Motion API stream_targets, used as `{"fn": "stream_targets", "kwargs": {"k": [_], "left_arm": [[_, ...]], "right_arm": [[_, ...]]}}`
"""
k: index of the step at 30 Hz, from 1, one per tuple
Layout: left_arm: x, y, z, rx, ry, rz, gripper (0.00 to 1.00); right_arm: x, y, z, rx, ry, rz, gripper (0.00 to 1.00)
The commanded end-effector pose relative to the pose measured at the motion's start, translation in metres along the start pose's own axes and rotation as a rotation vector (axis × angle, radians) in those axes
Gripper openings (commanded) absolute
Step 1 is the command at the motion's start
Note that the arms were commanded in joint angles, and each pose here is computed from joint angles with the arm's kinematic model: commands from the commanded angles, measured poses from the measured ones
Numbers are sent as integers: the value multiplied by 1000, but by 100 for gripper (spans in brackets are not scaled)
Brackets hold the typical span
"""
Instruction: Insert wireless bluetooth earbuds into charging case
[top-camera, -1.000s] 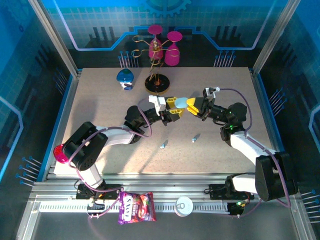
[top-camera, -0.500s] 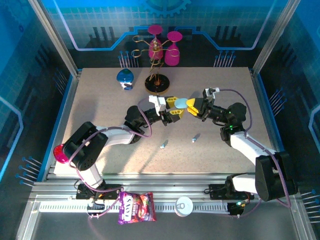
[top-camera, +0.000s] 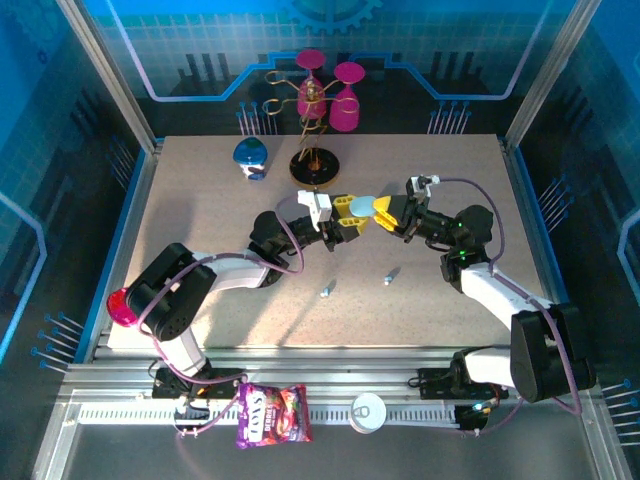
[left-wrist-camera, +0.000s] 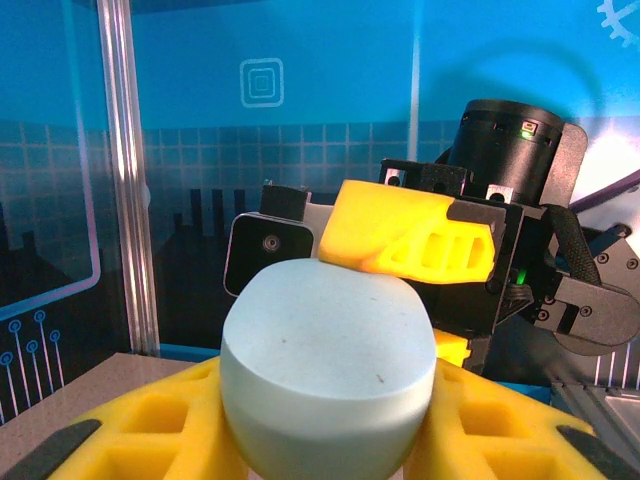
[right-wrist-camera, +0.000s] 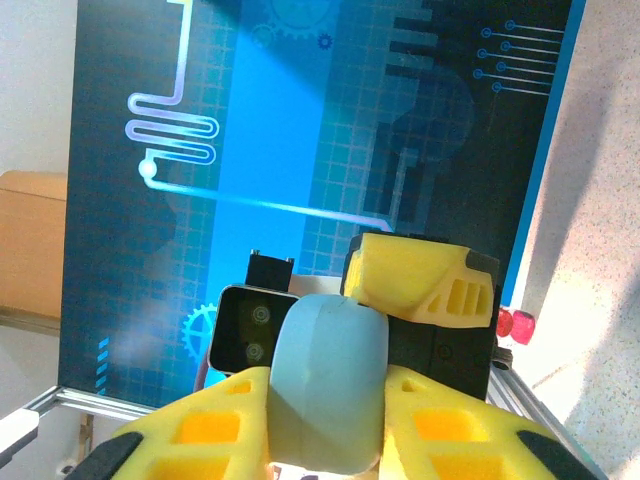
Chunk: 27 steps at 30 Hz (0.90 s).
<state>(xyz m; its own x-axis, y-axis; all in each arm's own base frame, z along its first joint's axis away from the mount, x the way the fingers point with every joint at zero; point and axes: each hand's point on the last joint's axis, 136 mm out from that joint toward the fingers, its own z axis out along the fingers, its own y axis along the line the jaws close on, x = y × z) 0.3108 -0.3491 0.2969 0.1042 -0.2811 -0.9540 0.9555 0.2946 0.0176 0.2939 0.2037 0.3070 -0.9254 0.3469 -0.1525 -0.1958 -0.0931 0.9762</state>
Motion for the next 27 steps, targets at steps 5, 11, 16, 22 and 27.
{"fn": "stream_targets", "kwargs": {"k": [5,11,16,22,27], "left_arm": [[-13,-7,5,39,-39,-1,21],[-2,-5,-5,32,35,-49,20],[5,-10,-19,74,141,-133,21],[3,-18,-31,146,200,-229,21],[5,-32,-36,215,255,-265,21]], "right_arm": [[-2,3,-5,0,-30,-86,53],[-3,1,-15,111,-58,-256,75],[4,-9,-27,342,-30,-517,81],[27,0,-27,440,170,-892,84],[48,2,-15,482,296,-1138,89]]}}
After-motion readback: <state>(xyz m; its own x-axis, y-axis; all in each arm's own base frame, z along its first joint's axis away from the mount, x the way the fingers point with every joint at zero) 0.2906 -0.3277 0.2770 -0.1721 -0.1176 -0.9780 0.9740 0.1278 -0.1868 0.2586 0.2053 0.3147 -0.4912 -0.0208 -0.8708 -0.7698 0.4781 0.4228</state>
